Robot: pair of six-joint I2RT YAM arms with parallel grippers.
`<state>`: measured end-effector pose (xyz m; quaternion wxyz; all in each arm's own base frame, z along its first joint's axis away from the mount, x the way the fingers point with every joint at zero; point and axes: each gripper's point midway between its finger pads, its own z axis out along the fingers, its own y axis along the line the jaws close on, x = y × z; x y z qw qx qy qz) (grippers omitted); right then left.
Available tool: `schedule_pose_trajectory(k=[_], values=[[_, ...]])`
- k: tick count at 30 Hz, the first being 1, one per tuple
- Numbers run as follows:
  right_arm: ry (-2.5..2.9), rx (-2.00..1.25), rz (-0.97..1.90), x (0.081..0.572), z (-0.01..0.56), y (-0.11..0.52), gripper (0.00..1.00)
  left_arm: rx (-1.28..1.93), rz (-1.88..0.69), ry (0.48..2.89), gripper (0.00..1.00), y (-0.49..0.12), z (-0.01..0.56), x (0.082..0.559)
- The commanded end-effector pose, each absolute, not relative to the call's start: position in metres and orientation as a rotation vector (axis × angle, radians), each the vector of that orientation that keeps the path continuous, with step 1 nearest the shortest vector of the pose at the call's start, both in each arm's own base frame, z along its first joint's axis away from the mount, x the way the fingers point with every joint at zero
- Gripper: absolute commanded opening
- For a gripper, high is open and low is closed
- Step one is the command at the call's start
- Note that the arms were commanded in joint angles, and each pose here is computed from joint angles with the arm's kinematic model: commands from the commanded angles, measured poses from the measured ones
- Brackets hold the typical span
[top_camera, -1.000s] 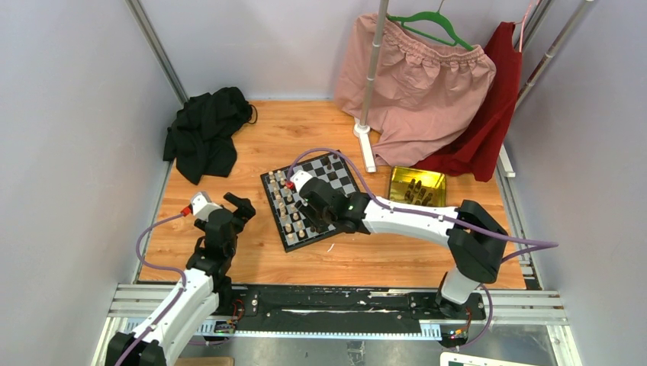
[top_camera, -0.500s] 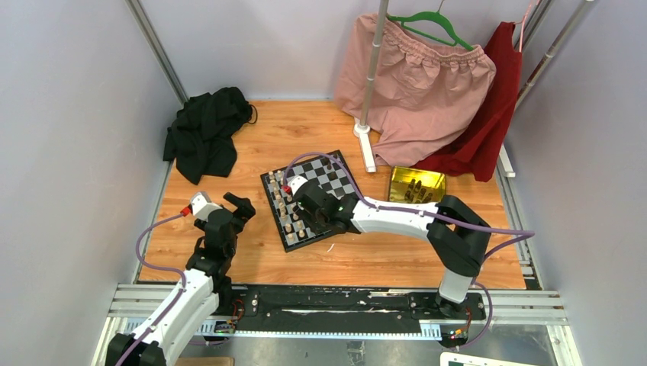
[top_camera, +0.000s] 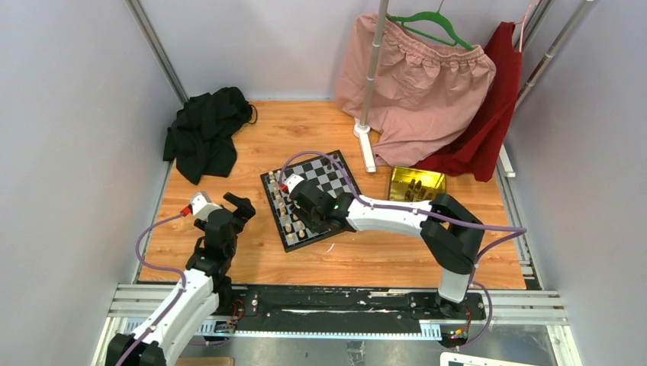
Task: Set up the chess pieces on the board
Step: Pick up the chess piece from the chessboard.
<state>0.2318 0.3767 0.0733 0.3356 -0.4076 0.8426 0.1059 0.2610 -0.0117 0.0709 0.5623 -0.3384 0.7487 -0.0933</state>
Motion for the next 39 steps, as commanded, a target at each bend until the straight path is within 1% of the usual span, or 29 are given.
schedule_pose_trajectory(k=[1,9,13,15,17,21,25,30,39], values=[[2.200,-1.063,0.278,0.230,0.073,0.386,0.36,-0.793,-0.200,1.743,1.00,-0.007,0.072,0.261],[2.212,-1.068,0.272,0.233,0.066,0.389,0.33,-0.791,-0.201,1.741,1.00,-0.007,0.073,0.262],[2.218,-1.068,0.275,0.234,0.064,0.390,0.28,-0.790,-0.198,1.741,1.00,-0.007,0.073,0.262],[2.225,-1.068,0.274,0.234,0.062,0.390,0.22,-0.790,-0.198,1.741,1.00,-0.007,0.073,0.262],[2.226,-1.067,0.277,0.234,0.062,0.390,0.13,-0.790,-0.197,1.742,1.00,-0.007,0.073,0.262],[2.222,-1.061,0.277,0.235,0.064,0.391,0.01,-0.790,-0.197,1.742,1.00,-0.007,0.073,0.261],[2.205,-1.052,0.269,0.238,0.072,0.390,0.00,-0.792,-0.198,1.743,1.00,-0.007,0.073,0.261],[2.151,-1.030,0.247,0.249,0.095,0.391,0.00,-0.793,-0.199,1.742,1.00,-0.007,0.072,0.261],[2.156,-0.921,0.158,0.294,0.108,0.362,0.00,-0.793,-0.199,1.741,1.00,-0.007,0.073,0.261]])
